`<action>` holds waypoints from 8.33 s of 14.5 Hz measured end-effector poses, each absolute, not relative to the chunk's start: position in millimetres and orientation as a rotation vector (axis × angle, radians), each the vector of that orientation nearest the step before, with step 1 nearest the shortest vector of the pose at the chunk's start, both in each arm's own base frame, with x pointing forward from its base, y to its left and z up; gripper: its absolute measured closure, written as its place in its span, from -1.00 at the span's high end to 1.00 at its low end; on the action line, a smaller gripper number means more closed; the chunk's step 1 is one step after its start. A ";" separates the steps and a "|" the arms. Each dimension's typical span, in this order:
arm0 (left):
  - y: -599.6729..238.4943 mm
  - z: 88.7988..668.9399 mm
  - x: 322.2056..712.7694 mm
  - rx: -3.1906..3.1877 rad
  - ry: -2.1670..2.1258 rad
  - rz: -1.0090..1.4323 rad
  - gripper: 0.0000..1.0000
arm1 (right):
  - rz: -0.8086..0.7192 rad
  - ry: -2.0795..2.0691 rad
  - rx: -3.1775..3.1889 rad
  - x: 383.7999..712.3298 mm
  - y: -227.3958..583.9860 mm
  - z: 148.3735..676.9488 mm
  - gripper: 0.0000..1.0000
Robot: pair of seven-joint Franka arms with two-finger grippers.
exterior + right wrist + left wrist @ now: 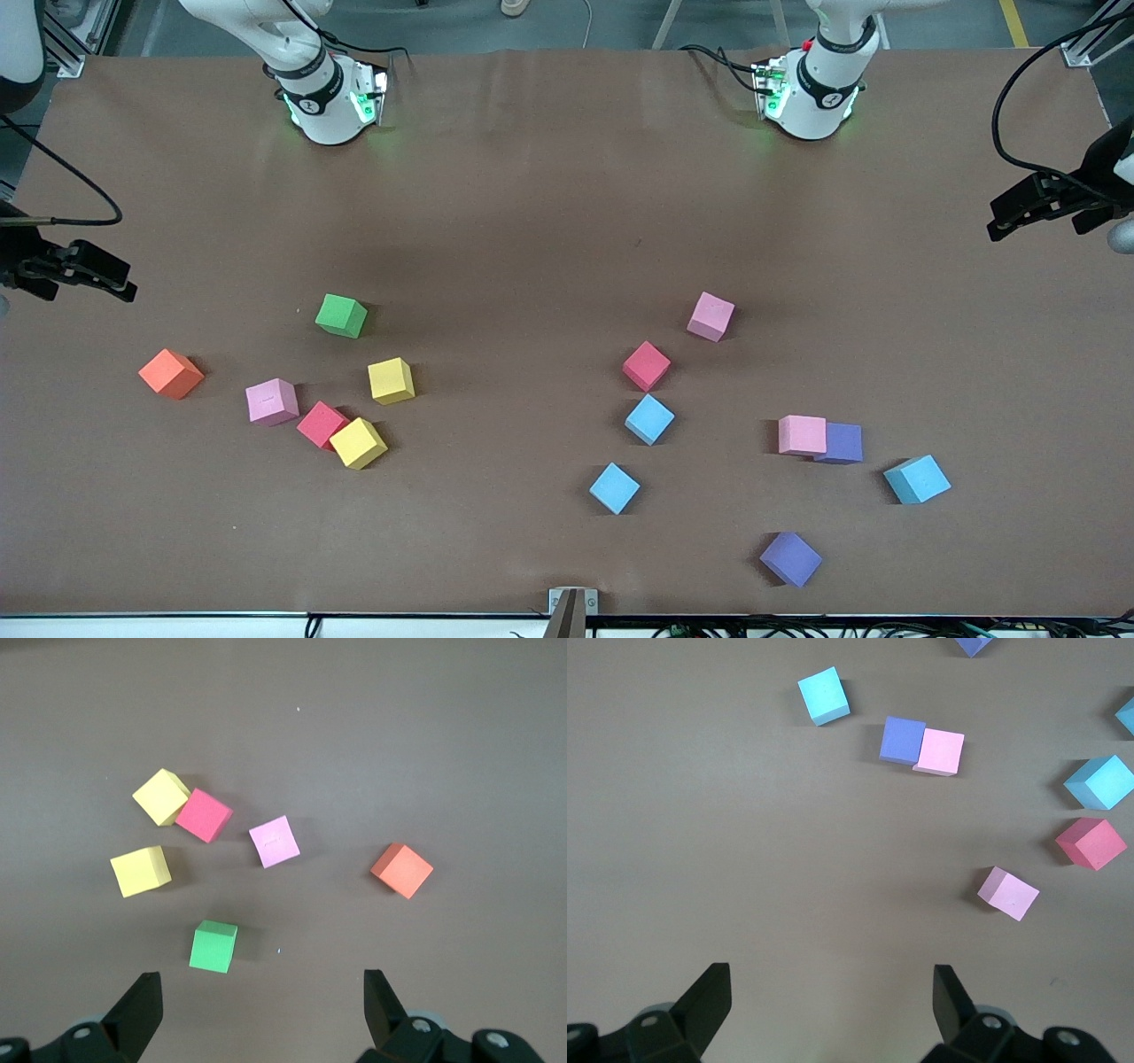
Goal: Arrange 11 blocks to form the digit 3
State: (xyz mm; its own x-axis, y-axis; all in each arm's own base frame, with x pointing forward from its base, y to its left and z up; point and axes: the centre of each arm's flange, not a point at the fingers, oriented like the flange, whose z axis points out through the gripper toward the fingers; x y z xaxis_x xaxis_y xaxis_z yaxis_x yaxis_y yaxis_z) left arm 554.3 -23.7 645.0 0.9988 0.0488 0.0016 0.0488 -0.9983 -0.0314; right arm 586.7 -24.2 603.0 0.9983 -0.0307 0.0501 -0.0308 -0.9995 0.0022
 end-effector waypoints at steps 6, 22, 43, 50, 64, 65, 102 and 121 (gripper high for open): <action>-25.0 645.7 554.1 -3.109 -0.072 -0.003 1.00 | 0.078 0.014 3.112 572.1 -9.5 614.8 1.00; -134.3 541.6 577.0 -3.100 0.145 0.337 1.00 | 0.004 0.027 3.112 577.2 -4.8 590.2 1.00; -294.0 222.1 577.1 -2.998 0.366 0.583 1.00 | -0.212 0.284 3.135 653.6 190.4 281.7 1.00; -305.1 183.0 554.5 -2.961 0.387 0.643 0.91 | -0.172 0.279 3.139 662.8 191.6 261.6 1.00; -346.8 247.0 538.2 -2.980 0.084 0.513 -0.50 | -0.228 0.273 3.125 659.3 189.9 217.9 1.00; -365.3 253.5 529.2 -2.979 0.059 0.494 -0.50 | -0.240 0.272 3.123 657.9 189.5 213.6 1.00; -577.0 182.6 324.2 -2.996 0.026 0.638 0.36 | -0.338 -1.030 2.920 624.0 178.1 407.1 0.15; -415.3 258.9 540.9 -2.950 -0.752 0.206 0.96 | -0.435 -2.092 2.403 469.0 204.5 295.3 0.15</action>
State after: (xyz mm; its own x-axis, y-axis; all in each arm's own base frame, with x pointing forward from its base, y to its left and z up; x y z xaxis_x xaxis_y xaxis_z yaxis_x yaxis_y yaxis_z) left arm 540.9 -415.3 258.9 0.8697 0.4816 -0.1077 0.4694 -0.8747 -0.1206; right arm 469.0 204.5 295.3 0.1179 -0.9611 -0.2499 -0.9811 -0.1517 0.1204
